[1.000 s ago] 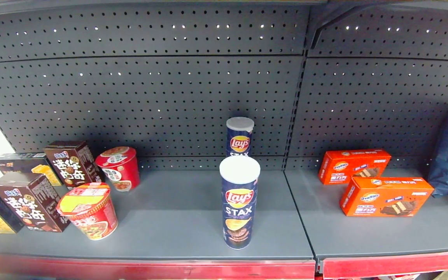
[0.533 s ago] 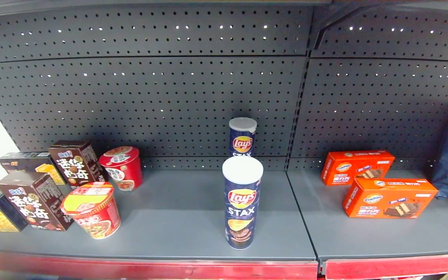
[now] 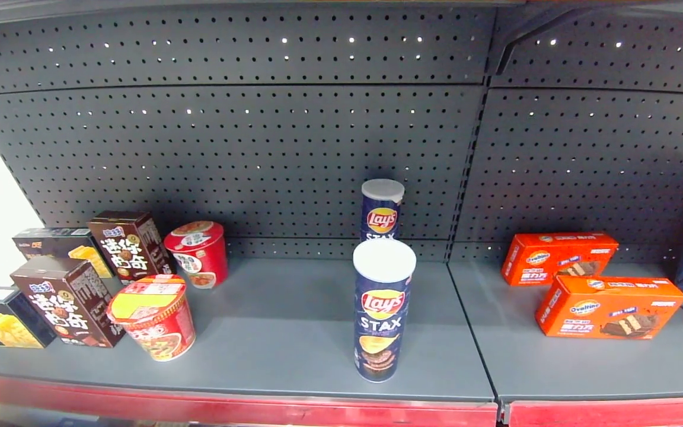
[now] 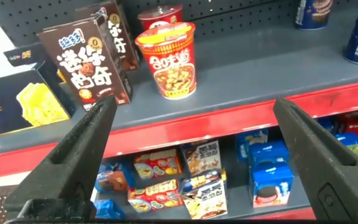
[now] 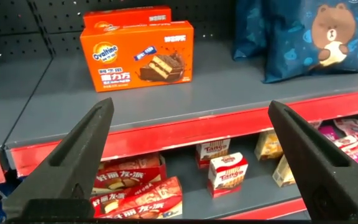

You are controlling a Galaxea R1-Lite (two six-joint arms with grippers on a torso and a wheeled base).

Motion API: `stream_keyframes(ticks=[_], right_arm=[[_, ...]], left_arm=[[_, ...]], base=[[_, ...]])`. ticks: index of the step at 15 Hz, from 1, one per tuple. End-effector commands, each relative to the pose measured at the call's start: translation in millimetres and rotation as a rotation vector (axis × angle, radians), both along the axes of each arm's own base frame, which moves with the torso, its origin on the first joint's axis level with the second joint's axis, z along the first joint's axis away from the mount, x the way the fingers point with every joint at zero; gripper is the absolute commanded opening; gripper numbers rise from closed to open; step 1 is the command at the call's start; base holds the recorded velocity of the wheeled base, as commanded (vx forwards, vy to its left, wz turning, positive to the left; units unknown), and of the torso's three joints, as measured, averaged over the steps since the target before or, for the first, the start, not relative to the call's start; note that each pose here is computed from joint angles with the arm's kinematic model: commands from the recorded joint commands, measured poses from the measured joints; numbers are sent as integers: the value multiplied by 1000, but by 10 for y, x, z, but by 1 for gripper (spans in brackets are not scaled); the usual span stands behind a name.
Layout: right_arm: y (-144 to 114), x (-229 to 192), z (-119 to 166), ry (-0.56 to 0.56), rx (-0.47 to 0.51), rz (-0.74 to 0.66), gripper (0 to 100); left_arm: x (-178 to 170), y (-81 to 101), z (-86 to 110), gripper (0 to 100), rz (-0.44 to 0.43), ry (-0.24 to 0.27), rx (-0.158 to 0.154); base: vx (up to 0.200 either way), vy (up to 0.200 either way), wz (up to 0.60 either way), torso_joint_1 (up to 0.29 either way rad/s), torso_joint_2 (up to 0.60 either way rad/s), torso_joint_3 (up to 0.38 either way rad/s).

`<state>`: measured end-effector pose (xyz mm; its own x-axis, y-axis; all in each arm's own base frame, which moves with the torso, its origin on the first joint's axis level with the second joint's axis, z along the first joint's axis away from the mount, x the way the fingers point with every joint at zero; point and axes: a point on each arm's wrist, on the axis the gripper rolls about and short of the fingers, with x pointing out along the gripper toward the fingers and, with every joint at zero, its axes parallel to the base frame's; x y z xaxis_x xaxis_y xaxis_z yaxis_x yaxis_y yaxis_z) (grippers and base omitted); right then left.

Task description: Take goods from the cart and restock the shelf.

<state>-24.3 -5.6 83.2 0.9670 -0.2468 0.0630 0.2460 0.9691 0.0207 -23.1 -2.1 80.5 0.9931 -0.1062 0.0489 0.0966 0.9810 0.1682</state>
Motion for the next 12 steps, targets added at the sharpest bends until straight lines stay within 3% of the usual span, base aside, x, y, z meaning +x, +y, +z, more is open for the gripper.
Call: stream_keyframes(ticks=[1, 2, 12], right_arm=[[0, 1, -1, 1, 0, 1, 100], [0, 0, 3, -1, 0, 1, 100], [0, 1, -1, 1, -3, 1, 100]], left_arm=[[0, 0, 0, 100, -1, 0, 0], [0, 0, 0, 100, -1, 0, 0], [0, 0, 0, 100, 1, 0, 0]], base=[[0, 0, -600, 2, -2, 7], [0, 0, -600, 2, 7, -2], [0, 0, 0, 0, 0, 0]])
